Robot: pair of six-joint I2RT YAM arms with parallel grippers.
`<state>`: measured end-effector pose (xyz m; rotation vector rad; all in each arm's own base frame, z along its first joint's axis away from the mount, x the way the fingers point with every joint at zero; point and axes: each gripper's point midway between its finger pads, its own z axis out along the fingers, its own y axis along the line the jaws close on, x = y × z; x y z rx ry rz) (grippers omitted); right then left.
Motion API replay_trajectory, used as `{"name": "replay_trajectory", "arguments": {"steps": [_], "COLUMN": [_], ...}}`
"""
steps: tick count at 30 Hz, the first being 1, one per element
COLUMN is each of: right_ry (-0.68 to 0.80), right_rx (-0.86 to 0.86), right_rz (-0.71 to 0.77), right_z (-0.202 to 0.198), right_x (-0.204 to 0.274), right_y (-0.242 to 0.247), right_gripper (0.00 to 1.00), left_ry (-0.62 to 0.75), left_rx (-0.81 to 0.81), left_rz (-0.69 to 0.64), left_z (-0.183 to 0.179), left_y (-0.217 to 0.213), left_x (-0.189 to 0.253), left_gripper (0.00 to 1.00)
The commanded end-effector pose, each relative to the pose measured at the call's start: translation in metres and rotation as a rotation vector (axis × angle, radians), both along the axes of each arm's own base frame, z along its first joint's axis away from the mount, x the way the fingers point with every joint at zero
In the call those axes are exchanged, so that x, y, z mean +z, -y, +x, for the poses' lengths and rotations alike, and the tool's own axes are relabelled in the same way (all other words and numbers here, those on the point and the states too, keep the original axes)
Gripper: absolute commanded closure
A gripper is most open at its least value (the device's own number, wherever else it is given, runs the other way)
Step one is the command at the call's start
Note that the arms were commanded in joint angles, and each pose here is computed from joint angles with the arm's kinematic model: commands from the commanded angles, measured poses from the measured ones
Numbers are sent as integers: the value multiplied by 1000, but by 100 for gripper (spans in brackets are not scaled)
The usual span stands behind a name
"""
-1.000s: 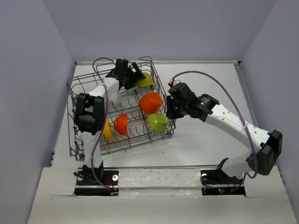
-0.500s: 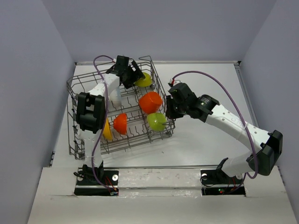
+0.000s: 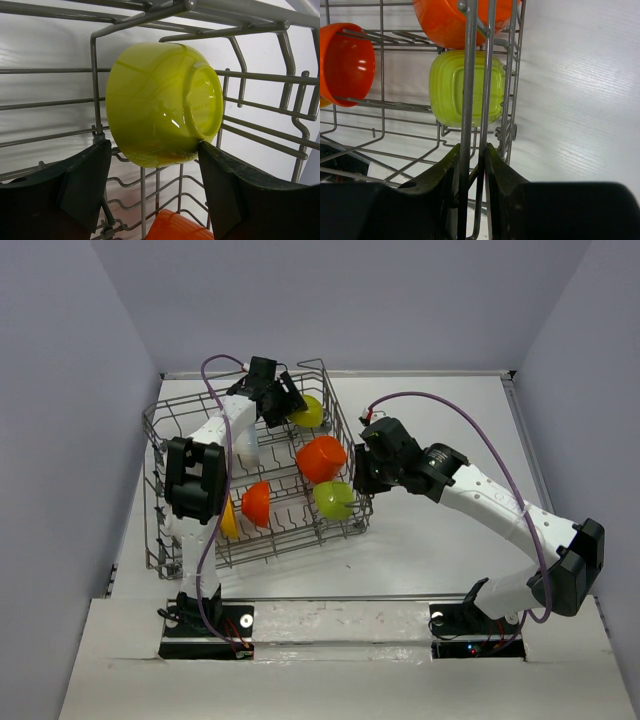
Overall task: Load the bowls into the dish rack
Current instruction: Place the upside down bowl on the dish rack.
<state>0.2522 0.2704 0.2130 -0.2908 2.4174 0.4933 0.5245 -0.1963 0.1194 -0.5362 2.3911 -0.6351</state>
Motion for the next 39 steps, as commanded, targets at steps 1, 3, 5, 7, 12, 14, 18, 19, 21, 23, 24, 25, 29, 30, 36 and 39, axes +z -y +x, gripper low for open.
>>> {"name": "replay_trajectory", "arguments": {"steps": [1,3,5,7,12,14,18,19,21,23,24,25,29,30,36,39], "right_ry": [49,47,48,51,52,50,52,53,51,51,50,51,49,50,46,51], "right_rx": [39,38,40,36,34,33,31,31,31,29,27,27,26,26,28,25], "right_rz": [133,130,133,132,130,130,132,129,131,131,130,131,134,135,134,134], "right_z": [-1,-1,-2,-2,-2,-3,-3,-3,-5,-5,-6,-6,-6,-6,-7,-7], "right_x": [32,31,31,32,31,30,31,30,30,30,29,30,30,30,29,30], "right_y": [-21,-21,-21,-19,-18,-18,-17,-16,-15,-14,-14,-14,-14,-13,-13,-12], "right_gripper": [74,74,74,74,74,74,74,74,74,74,74,74,74,74,74,74], "left_ry": [59,58,68,74,96,87,84,81,86,84,84,84,84,85,88,87], "left_rx": [36,45,59,66,79,87,86,92,95,102,103,106,133,135,151,160], "left_rz": [57,50,38,27,-42,-49,-117,-131,-139,-139,-138,-141,-132,-132,-119,-99], "left_z": [15,16,17,17,14,12,9,9,9,9,9,9,9,9,12,14], "left_y": [-35,-35,-35,-33,-27,-27,-20,-19,-19,-19,-20,-19,-23,-23,-21,-20], "left_x": [20,20,24,27,35,30,26,26,27,26,26,26,25,25,24,22], "left_gripper": [20,20,15,13,7,5,4,4,4,2,1,1,1,1,1,2]}}
